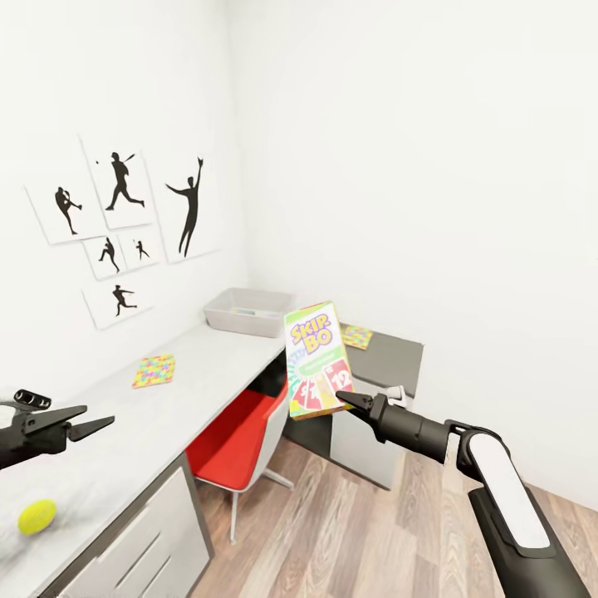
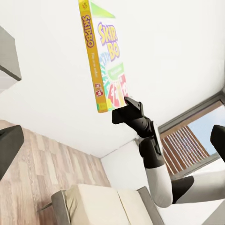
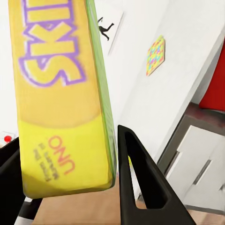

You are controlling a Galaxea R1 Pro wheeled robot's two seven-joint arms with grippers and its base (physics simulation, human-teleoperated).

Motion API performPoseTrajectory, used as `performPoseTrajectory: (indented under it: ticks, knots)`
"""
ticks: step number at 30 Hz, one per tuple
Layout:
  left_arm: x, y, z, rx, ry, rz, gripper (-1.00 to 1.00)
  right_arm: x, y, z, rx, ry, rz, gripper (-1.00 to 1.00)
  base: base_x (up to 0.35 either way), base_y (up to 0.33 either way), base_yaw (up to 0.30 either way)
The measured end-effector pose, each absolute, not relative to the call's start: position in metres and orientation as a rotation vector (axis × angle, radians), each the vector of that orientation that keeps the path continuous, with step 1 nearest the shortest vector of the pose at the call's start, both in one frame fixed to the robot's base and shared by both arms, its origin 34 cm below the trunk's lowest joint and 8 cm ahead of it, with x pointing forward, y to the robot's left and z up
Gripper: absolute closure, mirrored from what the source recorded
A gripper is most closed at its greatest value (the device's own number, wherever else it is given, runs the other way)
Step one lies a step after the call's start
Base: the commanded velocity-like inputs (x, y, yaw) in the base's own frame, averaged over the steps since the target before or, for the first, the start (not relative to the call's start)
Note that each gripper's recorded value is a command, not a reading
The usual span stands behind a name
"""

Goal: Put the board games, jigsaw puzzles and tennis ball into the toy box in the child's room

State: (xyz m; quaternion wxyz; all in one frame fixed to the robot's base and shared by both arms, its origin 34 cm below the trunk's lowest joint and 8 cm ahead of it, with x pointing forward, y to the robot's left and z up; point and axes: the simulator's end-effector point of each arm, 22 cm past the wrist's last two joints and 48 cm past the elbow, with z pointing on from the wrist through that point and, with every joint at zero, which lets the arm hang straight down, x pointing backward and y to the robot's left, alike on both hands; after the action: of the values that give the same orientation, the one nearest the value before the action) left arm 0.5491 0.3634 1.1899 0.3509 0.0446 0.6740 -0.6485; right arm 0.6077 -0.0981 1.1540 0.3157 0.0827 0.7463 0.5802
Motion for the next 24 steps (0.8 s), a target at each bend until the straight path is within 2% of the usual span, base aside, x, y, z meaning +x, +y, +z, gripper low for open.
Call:
performPoseTrajectory:
  ticks: [24]
  knots:
    - [0.5526, 0.3633, 1.1818, 0.099, 1.762, -1.677, -1.00, 0.6091, -0.0965, 1.1456, 0.223, 1.983, 1.526, 1.00, 0.137, -0.301, 0.262]
